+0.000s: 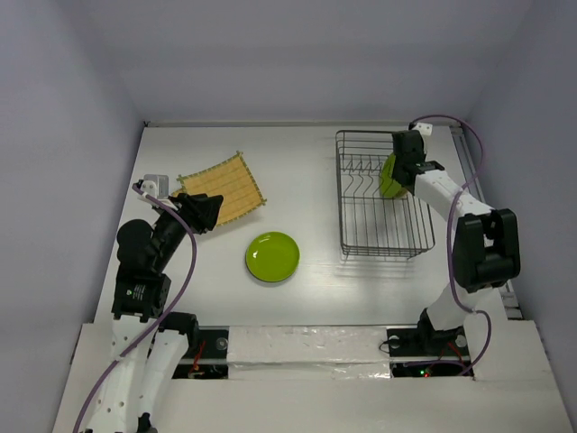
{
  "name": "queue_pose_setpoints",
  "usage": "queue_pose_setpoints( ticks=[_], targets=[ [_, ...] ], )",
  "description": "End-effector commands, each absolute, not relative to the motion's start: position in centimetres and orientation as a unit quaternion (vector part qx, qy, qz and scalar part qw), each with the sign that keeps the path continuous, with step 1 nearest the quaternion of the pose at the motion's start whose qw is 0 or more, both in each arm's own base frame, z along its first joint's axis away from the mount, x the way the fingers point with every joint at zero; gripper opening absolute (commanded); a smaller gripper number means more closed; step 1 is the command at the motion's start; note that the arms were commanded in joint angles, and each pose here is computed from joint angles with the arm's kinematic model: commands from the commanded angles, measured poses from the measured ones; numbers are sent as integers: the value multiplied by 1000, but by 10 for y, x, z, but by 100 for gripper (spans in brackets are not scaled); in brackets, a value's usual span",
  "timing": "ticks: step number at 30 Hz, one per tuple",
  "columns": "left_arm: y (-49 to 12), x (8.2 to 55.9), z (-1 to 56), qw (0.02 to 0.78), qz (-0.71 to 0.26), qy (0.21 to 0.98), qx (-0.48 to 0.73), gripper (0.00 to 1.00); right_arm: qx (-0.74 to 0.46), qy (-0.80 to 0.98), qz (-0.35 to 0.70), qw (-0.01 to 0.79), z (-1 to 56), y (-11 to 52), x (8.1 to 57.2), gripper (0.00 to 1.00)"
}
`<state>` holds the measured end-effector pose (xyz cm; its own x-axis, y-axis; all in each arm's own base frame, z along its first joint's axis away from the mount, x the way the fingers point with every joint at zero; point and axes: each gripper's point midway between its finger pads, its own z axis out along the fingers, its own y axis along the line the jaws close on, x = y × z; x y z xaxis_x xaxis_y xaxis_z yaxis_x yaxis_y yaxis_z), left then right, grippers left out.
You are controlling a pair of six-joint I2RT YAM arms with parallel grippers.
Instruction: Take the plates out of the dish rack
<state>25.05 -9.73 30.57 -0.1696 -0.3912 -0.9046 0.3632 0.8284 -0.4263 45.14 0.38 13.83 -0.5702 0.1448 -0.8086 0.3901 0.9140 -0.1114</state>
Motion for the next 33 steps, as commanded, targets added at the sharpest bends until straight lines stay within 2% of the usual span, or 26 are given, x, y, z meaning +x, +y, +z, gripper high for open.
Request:
queue_pose_setpoints(
  ticks=[1, 14, 17, 21, 25, 29, 33],
  targets=[
    [-99, 252, 314, 657, -300, 691, -2, 45, 172, 845, -124, 490, 183, 4, 468, 2],
    [-99, 254, 313, 656, -299, 693, -5, 45, 151, 803, -70, 573, 299, 22, 410, 0],
    [-99, 254, 313, 656, -299, 693, -5, 45, 85, 805, 26, 586, 313, 75, 399, 0],
    [-98, 255, 312, 656, -297, 694, -6, 45, -31, 804, 181, 565, 304, 174, 371, 0],
    [-97, 255, 312, 656, -295, 695, -8, 45, -150, 796, 344, 476, 258, 281, 312, 0],
    [-97, 255, 312, 656, -295, 695, -7, 45, -198, 802, 391, 405, 213, 334, 276, 0],
    [-97, 254, 312, 657, -294, 694, -7, 45, -211, 809, 414, 360, 178, 365, 261, 0]
  ],
)
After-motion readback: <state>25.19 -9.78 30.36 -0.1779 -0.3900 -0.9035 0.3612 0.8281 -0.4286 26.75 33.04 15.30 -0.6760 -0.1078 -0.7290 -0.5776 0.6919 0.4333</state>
